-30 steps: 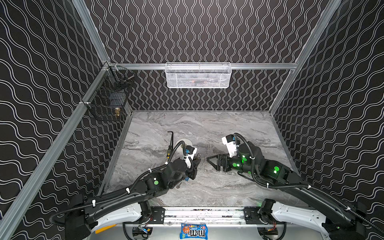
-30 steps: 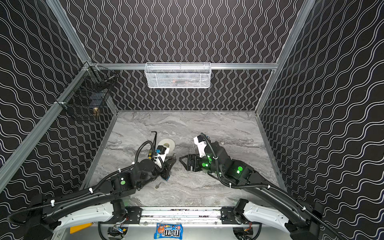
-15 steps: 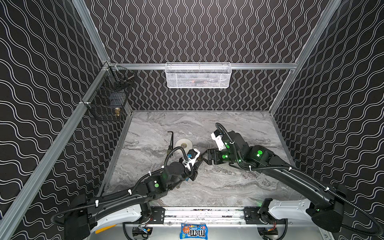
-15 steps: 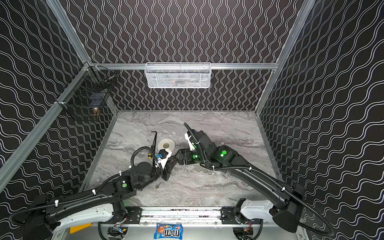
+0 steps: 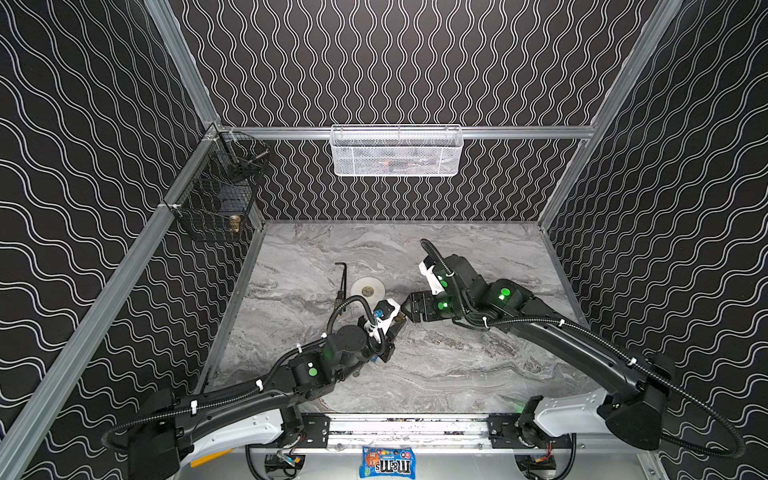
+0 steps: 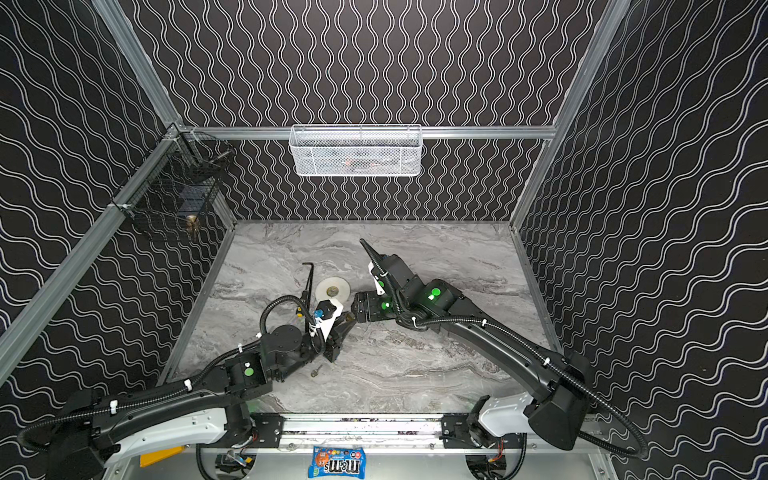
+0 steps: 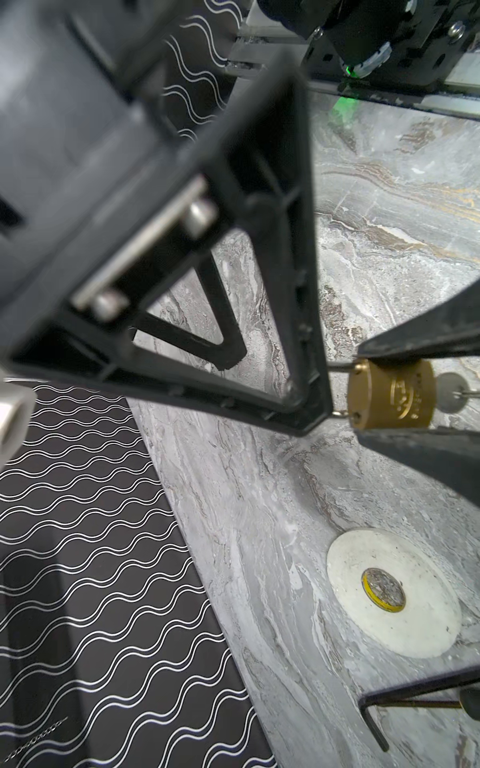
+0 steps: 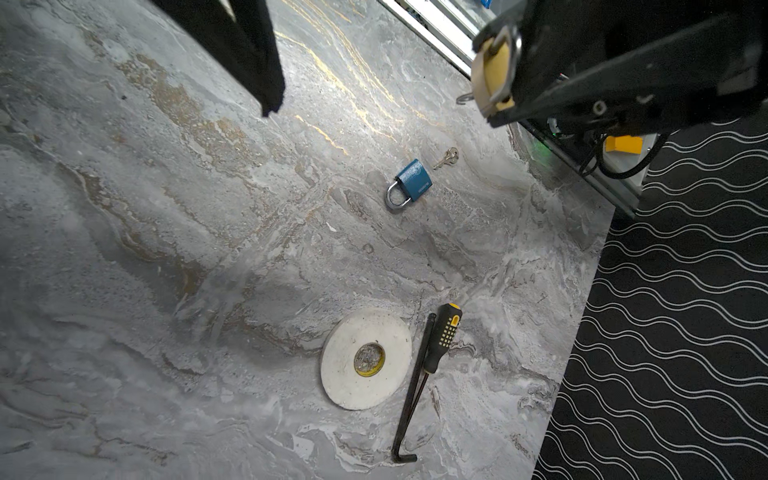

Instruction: Unlock with the key

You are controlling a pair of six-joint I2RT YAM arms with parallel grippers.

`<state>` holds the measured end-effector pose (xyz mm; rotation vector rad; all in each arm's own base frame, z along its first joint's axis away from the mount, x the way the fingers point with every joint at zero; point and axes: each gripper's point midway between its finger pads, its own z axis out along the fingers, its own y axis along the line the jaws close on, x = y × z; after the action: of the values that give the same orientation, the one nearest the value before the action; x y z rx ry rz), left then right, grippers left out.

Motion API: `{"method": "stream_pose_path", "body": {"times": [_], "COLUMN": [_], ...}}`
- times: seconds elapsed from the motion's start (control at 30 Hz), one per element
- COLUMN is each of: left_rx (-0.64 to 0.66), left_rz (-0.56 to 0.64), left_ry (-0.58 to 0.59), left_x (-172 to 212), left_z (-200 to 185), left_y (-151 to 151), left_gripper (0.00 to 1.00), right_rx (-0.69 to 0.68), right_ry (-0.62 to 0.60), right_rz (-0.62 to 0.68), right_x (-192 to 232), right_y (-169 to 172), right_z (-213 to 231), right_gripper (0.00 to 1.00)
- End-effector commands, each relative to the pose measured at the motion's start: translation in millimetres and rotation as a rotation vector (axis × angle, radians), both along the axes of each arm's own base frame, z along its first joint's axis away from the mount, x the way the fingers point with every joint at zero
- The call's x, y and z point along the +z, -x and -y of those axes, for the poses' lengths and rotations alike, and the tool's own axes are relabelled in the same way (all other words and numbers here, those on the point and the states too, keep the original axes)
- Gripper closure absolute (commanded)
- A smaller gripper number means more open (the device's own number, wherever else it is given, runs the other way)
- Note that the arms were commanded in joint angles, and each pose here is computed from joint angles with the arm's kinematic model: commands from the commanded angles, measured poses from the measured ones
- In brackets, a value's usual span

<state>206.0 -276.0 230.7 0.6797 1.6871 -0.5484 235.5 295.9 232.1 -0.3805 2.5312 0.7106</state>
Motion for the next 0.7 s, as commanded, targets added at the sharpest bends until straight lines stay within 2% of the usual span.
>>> {"method": "stream_pose_path", "body": {"times": [0.0,0.23,0.47,0.67], "left_rx": [-0.008,0.026,-0.006,0.002], "left_rz": [0.04,0.036,0.034,0.036], "left_ry": [0.021,0.025,0.014,0.003], "left_x": [10,10,6,6], "left_z": [1,-5,1,0], "left_y": [0,-3,-1,-2], "left_gripper": [1.0,1.0,1.0,1.0], "right_rx": [0.005,0.008,0.022,0.025], "right_ry": [0.065,0.105,0.086,0.119], "right_rz": [-0.008,0.01,0.033,0.03], "right_x": [-6,-4,5,1], "right_y": [0,-3,-5,-11], "right_z": [7,12,10,11], "right_gripper": [0.13,0.13,0.12,0.11]}}
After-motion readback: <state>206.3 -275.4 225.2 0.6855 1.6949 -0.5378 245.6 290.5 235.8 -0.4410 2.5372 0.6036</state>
